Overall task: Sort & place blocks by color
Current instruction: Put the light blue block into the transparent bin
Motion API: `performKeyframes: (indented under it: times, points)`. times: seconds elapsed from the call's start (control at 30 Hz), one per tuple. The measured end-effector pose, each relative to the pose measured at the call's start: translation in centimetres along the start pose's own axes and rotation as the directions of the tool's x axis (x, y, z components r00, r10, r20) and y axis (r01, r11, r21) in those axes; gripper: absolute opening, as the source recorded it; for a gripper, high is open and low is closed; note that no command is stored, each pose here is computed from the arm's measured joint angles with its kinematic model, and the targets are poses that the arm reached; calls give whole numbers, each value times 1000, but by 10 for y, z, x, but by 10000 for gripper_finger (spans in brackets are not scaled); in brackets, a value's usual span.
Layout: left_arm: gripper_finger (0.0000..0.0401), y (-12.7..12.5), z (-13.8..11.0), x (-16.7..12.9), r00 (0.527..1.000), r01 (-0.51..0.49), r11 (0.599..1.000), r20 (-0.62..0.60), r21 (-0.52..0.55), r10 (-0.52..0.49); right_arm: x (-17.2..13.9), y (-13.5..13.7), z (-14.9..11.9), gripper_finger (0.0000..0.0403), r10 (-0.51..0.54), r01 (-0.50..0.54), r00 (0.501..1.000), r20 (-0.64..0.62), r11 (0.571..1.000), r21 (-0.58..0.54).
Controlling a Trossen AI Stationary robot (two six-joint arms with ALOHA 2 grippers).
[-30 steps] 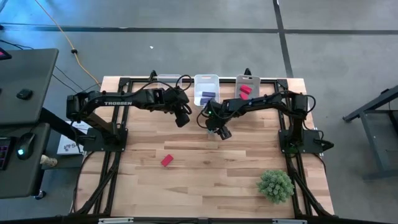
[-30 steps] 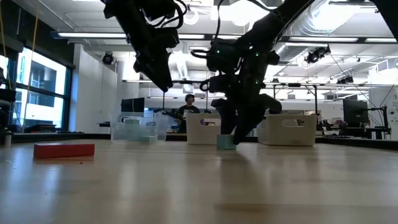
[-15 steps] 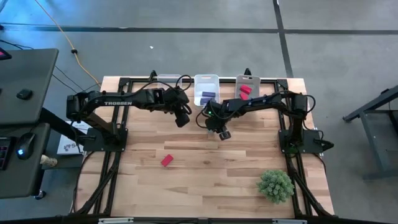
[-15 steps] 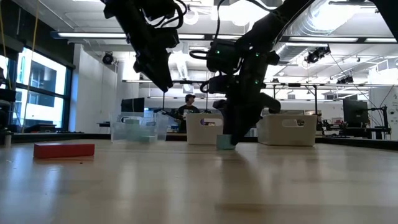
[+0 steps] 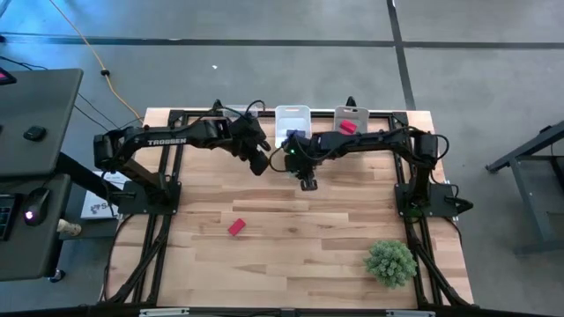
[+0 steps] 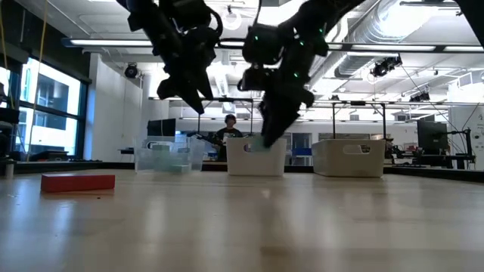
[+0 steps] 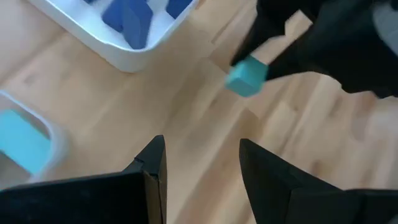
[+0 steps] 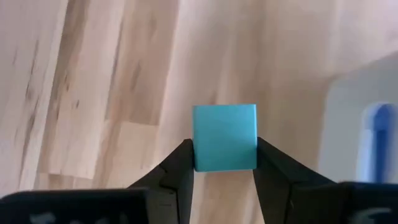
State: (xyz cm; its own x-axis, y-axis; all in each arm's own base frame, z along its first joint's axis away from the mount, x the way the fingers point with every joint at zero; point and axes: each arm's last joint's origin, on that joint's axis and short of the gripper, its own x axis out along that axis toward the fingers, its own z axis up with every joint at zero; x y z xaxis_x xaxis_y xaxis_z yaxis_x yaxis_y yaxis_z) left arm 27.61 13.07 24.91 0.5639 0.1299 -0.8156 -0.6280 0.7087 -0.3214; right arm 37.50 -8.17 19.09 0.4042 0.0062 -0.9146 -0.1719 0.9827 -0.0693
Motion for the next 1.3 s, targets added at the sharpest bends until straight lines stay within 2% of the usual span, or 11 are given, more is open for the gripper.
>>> performKeyframes:
  times: [0.27, 0.47, 0.67, 0.8, 1.0, 1.3]
  points:
    - [124, 20, 10, -5, 994, 111, 980, -5, -162, -113, -34, -12, 28, 110, -133, 132, 991, 18, 990, 55]
    - [124, 30, 22, -9, 976, 219, 932, 54, -290, -212, -53, -13, 46, 110, -221, 218, 974, 59, 975, 45]
    - [124, 34, 30, -12, 945, 327, 892, 106, -313, -310, -64, -9, 58, 110, -282, 282, 955, 89, 959, 12]
    - [124, 34, 33, -13, 941, 338, 884, 128, -322, -313, -65, -6, 60, 110, -339, 340, 937, 80, 940, 1]
    - [124, 36, 34, -13, 943, 334, 880, 137, -338, -305, -65, -2, 63, 110, -366, 368, 927, 79, 930, -7]
    - [124, 36, 34, -13, 944, 328, 878, 141, -349, -297, -70, 13, 74, 110, -429, 435, 893, 137, 900, -15]
